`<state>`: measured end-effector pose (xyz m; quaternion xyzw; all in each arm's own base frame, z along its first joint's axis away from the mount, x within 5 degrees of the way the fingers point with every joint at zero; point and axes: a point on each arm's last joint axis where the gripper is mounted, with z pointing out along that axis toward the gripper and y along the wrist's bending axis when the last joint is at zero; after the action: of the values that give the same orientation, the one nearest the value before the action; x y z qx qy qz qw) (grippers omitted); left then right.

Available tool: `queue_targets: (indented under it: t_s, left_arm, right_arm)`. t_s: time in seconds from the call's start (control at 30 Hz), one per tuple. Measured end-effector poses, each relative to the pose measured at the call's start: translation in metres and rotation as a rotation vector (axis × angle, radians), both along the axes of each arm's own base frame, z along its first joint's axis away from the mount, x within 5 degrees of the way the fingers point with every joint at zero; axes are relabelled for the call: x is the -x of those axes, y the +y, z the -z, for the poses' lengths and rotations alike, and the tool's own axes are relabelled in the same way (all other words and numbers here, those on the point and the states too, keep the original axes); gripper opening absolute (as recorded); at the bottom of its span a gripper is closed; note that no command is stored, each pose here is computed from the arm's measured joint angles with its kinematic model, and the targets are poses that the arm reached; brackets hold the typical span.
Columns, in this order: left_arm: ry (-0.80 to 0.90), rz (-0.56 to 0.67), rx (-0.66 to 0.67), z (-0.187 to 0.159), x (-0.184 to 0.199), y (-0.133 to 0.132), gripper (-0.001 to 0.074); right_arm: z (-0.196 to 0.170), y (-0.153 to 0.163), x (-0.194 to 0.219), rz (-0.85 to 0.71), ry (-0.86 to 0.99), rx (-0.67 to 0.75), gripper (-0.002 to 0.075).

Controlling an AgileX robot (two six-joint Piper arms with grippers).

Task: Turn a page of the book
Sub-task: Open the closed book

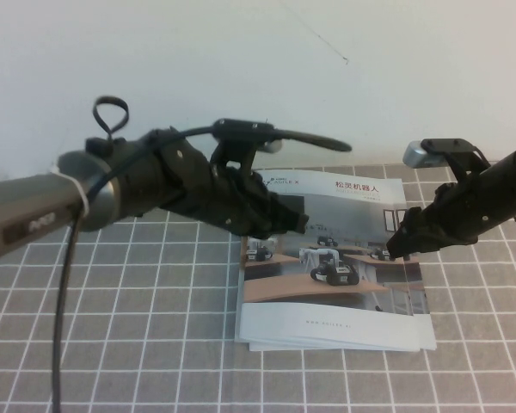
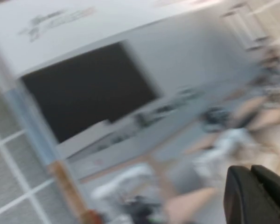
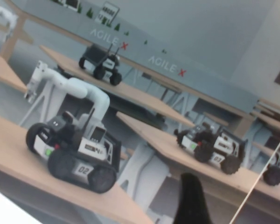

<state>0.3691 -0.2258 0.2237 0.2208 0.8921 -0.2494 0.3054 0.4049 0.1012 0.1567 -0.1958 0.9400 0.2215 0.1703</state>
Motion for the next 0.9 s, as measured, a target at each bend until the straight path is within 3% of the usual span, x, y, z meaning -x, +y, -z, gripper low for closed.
queue_targets:
  t_s: [0.23, 0.9]
  left_arm:
    - [0.089, 0.0, -0.102, 0.062, -0.012, -0.001, -0.0004]
    - [0.004, 0.053, -0.189, 0.051, -0.013, 0.004, -0.0004]
  right_arm:
    - [0.0, 0.0, 0.0, -0.001, 0.002, -0.001, 0.0441]
    - [-0.001, 0.001, 0.001, 0.005, 0.011, -0.02, 0.0441]
